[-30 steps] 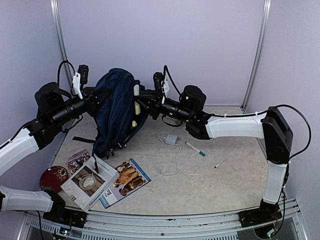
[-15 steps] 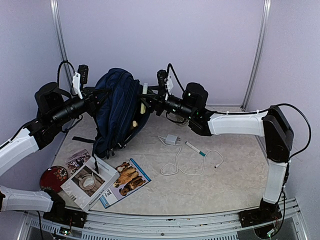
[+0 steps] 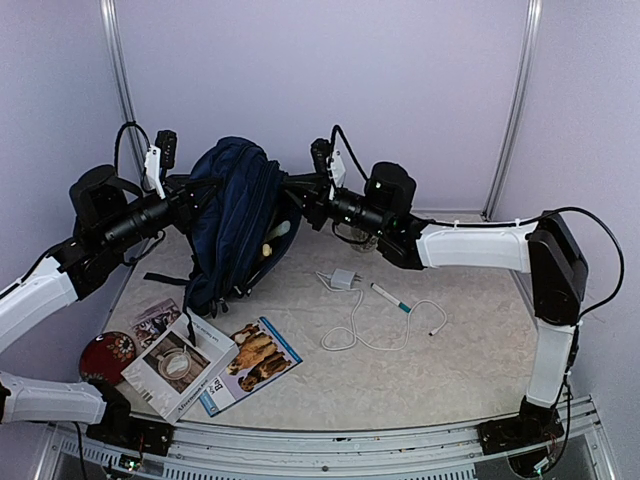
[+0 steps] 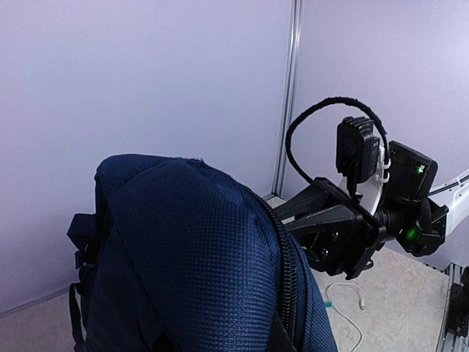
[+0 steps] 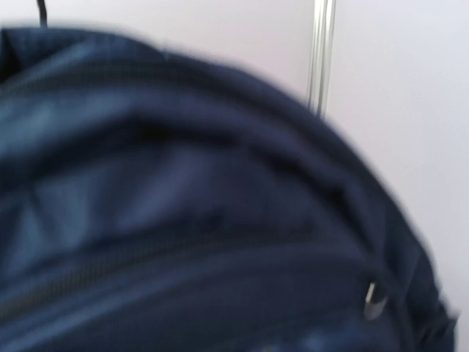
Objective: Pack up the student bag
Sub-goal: Place the pen in the upper front pocket of the bag, then pick up the pen from the center of the board.
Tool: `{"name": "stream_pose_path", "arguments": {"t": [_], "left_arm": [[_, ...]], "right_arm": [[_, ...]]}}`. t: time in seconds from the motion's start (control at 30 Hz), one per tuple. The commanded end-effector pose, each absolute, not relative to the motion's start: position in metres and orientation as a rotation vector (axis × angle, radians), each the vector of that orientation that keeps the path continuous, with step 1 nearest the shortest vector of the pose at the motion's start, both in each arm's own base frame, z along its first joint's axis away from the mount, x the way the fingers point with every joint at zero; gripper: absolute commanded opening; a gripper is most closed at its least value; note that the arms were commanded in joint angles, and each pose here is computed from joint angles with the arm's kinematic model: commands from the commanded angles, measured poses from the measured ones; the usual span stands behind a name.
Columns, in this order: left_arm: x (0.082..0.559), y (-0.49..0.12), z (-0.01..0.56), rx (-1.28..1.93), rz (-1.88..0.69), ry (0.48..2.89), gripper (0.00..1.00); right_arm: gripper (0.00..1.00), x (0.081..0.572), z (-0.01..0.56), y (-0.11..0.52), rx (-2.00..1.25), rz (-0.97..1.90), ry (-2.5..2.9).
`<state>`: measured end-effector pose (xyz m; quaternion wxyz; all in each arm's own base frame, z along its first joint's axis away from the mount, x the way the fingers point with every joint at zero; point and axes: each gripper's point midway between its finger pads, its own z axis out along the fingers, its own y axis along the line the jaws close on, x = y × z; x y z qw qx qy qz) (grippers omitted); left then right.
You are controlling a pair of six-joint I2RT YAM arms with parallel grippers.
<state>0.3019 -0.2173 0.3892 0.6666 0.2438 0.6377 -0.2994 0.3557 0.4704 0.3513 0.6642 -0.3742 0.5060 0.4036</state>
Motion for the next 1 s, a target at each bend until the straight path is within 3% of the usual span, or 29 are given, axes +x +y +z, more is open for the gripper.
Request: {"name": "stream_pose_path", "arguments": {"t": [0.0,0.33,0.47,0.77,0.87,0.97], "left_arm": [[0.297,-0.207,0.416,0.519,-0.654,1.342,0.0],[0.301,-0.204,0.415,0.505,-0.629,1.349,0.0],[0.302,-0.204,0.414,0.506,-0.626,1.355,0.0],[0.304,-0.205,0.411,0.509,-0.63,1.363,0.0],[0.305,-0.205,0.41,0.505,-0.628,1.366,0.0],[0.306,-0.205,0.408,0.506,-0.626,1.373,0.0]], "right_arm": [[0.18,0.359,0.393,0.469,-0.804,0.844,0.992],[0.3,0.32,0.428,0.45,-0.91,0.925,1.04],[0.36,0.332,0.435,0.415,-0.873,0.753,1.275],[0.5,0.398,0.268,0.299,-0.699,0.384,2.12],[0.52,0.402,0.207,0.277,-0.688,0.29,2.355],[0.63,0.396,0.161,0.271,-0.741,0.228,2.504]]}}
